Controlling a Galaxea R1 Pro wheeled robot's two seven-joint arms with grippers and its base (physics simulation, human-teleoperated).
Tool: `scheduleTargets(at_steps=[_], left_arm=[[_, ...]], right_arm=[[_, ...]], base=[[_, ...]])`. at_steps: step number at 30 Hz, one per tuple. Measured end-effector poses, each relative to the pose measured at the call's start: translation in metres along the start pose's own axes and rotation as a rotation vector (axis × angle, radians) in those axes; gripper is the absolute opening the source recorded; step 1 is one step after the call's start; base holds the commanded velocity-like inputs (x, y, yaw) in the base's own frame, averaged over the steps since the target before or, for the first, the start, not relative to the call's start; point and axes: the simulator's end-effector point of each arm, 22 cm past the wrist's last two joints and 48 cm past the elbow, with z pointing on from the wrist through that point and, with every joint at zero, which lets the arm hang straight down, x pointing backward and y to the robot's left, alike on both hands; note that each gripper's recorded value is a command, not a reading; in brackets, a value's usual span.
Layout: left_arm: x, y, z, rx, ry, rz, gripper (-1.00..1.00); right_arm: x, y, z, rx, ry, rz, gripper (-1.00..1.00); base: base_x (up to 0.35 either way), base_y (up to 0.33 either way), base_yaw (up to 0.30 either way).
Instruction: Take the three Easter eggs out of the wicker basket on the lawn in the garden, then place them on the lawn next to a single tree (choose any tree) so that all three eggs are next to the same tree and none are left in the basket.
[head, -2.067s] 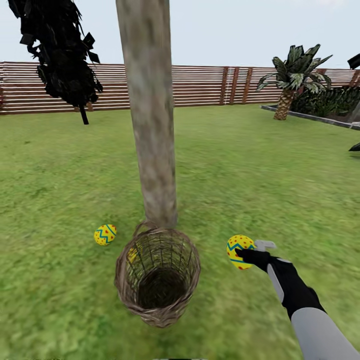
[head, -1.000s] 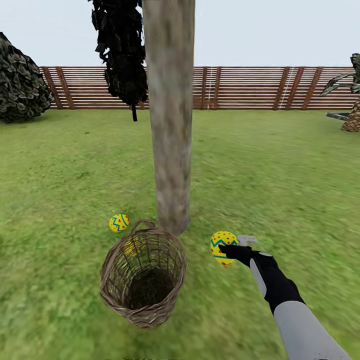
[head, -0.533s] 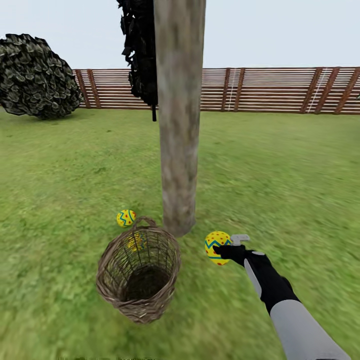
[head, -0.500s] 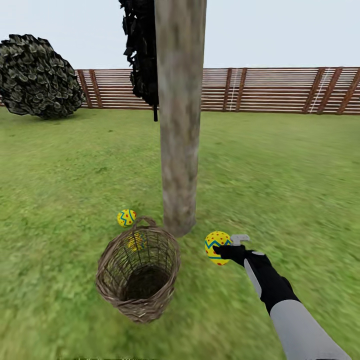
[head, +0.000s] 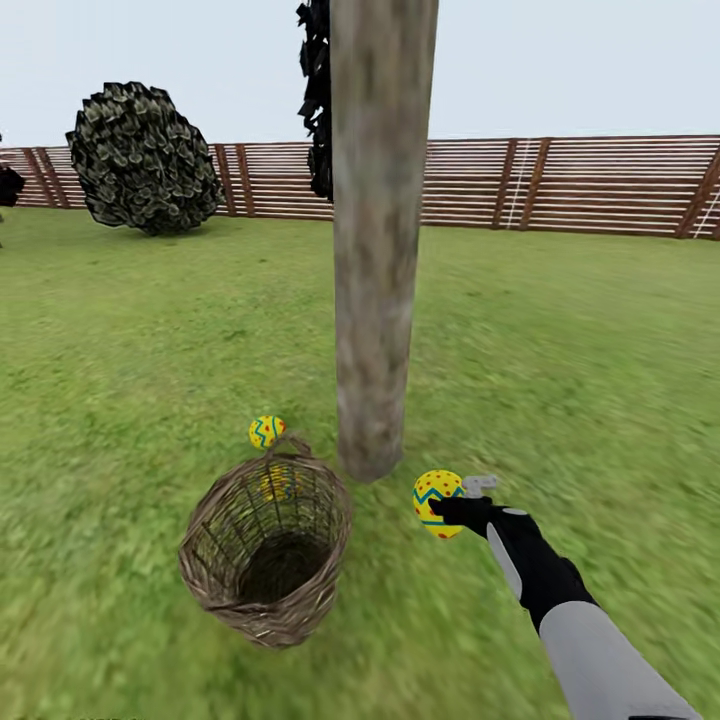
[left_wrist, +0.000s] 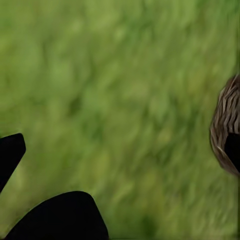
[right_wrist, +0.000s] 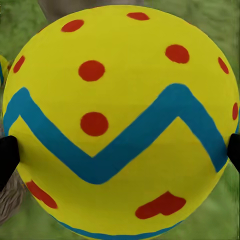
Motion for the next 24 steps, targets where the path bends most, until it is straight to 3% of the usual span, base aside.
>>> scheduleTargets(at_steps=[5,19,24], left_arm=[[0.0,0.0,0.0,0.0,-0.001,0.0,1.0],[0.001,-0.002,0.0,0.009,-0.002,-0.002,1.0],[0.003,0.002,0.0,0.003,0.01,-0.014,1.0]], right_arm=[[0.0,0.011,0.001,-0.012,-0.001,0.003,-1.0],[-0.003,0.014,-0.001,-0.016,-0.006,0.001,-1.0],[0.008,0.017,0.001,-0.02,0.02,0.007,-1.0]], base=[[0.15,-0.325,0.279],[0.214,-0.273,0.279],[0.073,-0.094,0.278]])
